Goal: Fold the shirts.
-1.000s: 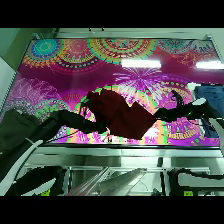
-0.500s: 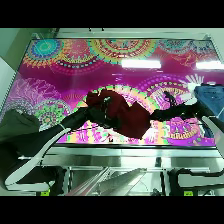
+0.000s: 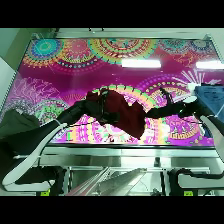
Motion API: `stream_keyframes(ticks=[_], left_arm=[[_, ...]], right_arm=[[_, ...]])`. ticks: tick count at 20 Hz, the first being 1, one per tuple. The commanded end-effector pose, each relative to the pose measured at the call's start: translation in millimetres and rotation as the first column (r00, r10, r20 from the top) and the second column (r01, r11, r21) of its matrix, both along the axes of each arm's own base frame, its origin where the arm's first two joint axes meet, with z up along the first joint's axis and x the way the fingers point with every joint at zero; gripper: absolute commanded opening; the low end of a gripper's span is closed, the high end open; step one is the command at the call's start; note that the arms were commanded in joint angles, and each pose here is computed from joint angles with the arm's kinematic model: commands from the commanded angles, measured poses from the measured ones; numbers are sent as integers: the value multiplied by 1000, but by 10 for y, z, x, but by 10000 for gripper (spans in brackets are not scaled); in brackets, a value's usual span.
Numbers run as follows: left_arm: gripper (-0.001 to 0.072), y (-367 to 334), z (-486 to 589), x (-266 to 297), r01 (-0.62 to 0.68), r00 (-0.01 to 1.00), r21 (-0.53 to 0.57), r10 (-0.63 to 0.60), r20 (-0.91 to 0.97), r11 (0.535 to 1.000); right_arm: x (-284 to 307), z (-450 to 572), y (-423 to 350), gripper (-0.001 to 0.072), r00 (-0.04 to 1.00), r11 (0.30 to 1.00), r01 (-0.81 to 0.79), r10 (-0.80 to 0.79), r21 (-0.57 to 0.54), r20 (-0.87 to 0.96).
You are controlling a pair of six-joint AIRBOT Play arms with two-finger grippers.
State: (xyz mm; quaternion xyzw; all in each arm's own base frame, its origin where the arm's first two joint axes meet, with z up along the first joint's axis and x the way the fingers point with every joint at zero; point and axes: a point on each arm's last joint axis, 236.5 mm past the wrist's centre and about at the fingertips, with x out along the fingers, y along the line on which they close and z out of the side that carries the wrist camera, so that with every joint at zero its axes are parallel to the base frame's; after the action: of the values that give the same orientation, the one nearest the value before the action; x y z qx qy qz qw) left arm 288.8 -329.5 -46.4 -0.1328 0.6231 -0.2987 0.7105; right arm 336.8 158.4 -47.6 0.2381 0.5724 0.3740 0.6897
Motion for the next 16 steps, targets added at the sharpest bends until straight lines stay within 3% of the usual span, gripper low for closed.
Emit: stream_keyframes(ticks=[1, 4, 6, 7, 9, 11, 13, 14, 16], left_arm=[[18, -137, 1035, 231, 45, 976, -127, -16, 219, 991], [18, -109, 2459, 354, 94, 875, -266, 48, 482, 959], [18, 32, 3486, 217, 144, 768, -357, 123, 629, 923], [18, 130, 4004, 63, 186, 698, -392, 160, 698, 901], [18, 367, 4927, -359, 283, 538, -427, 226, 812, 859], [17, 643, 5601, -783, 347, 418, -460, 304, 856, 817], [17, 788, 5889, -1038, 383, 361, -461, 330, 872, 800], [18, 787, 5886, -1075, 390, 361, -445, 311, 879, 806], [18, 736, 5655, -861, 338, 386, -382, 243, 890, 860]], right_arm=[[120, 927, 193, 16, 981, 991, -37, 11, 131, 195], [91, 2246, 291, 15, 857, 980, -78, -29, 185, 514], [-182, 3251, 326, 15, 676, 980, -115, -44, 164, 736], [-363, 3754, 314, 15, 548, 985, -104, -58, 137, 835], [-819, 4782, 187, 15, 180, 998, 2, -66, 67, 982], [-1223, 5442, -14, 15, -87, 987, 155, -27, 41, 996], [-1458, 5746, -84, 15, -199, 977, 208, 0, 42, 980], [-1466, 5785, -82, 15, -207, 977, 207, 0, 44, 978], [-1231, 5672, -85, 15, -149, 979, 201, -2, 32, 989]])
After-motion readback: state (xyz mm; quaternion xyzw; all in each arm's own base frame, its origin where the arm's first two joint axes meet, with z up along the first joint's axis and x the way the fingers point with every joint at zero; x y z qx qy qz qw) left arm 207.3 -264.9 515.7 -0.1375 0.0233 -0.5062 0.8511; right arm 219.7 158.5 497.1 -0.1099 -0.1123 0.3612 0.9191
